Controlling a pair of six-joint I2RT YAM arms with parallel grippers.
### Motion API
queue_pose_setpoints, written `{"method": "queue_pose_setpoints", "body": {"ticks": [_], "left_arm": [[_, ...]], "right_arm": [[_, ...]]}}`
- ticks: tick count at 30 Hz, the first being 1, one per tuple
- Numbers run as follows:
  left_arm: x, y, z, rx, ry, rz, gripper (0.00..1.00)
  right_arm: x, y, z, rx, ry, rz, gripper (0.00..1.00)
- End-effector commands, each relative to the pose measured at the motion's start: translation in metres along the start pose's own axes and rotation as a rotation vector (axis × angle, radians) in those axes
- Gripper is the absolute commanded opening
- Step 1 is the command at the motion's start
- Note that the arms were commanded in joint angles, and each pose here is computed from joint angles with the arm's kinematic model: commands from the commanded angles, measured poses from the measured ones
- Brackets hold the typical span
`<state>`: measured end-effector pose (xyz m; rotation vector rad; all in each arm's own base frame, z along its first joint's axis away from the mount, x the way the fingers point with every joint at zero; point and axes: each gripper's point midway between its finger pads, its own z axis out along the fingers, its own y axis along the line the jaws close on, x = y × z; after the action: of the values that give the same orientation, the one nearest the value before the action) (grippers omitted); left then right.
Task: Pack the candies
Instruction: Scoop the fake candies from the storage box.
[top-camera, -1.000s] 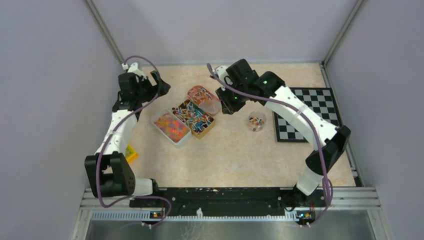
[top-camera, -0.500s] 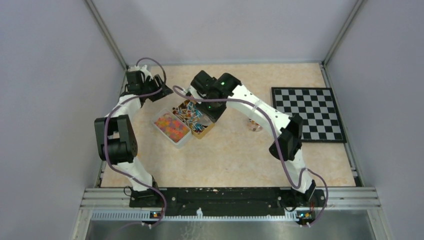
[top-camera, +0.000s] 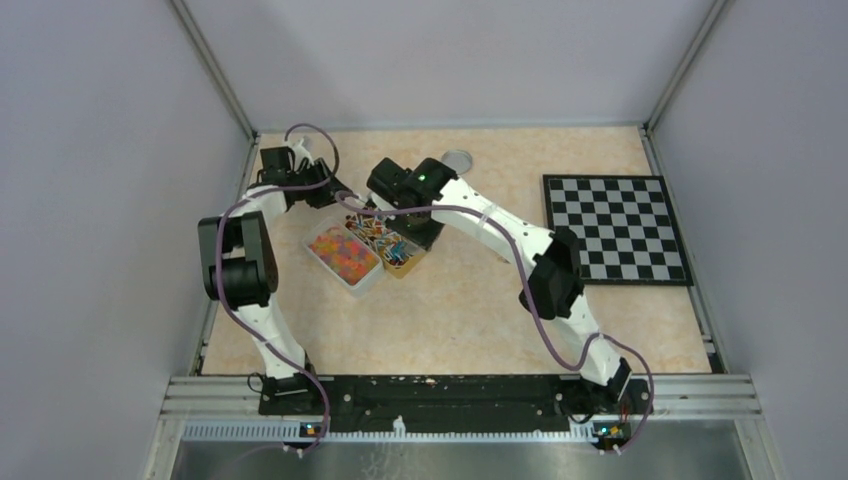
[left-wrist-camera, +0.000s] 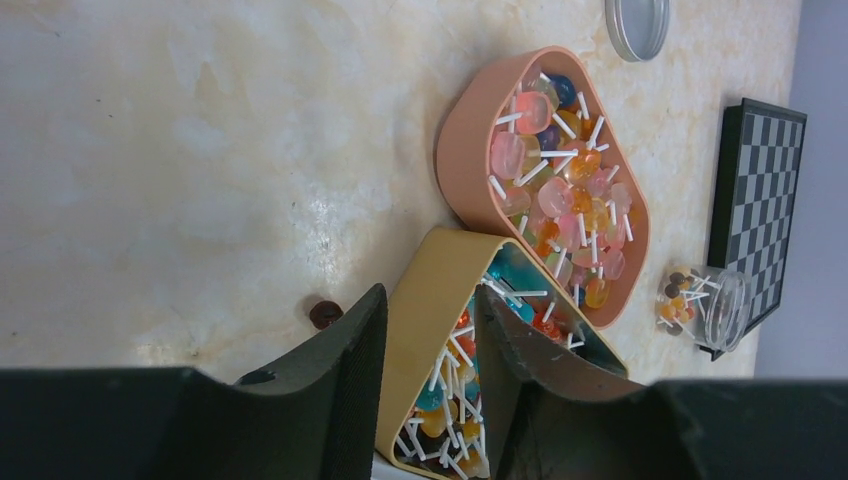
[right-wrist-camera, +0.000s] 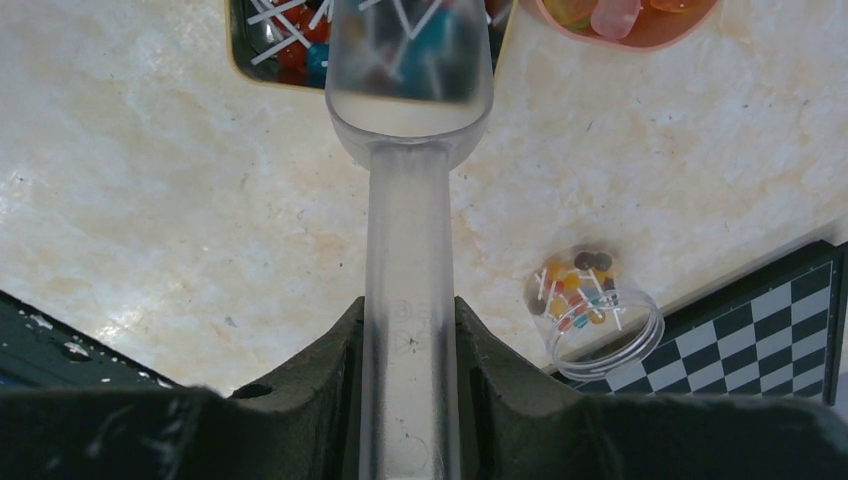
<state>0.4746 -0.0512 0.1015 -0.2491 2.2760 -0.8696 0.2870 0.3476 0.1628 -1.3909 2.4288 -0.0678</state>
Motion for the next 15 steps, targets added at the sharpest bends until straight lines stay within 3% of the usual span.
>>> {"method": "queue_pose_setpoints", "body": {"ticks": [1, 15], "left_arm": [[-0.003, -0.004, 0.005, 0.049, 0.017, 0.002, 0.42], [0.005, 0.003, 0.011, 0.049, 0.066, -0.021, 0.39]], "right_arm": [[-0.018, -0.002, 0.001, 0.046, -0.049, -0.028, 0.00], [-0.042, -0.008, 0.018, 0.095, -0.160, -0.013, 0.00]]}}
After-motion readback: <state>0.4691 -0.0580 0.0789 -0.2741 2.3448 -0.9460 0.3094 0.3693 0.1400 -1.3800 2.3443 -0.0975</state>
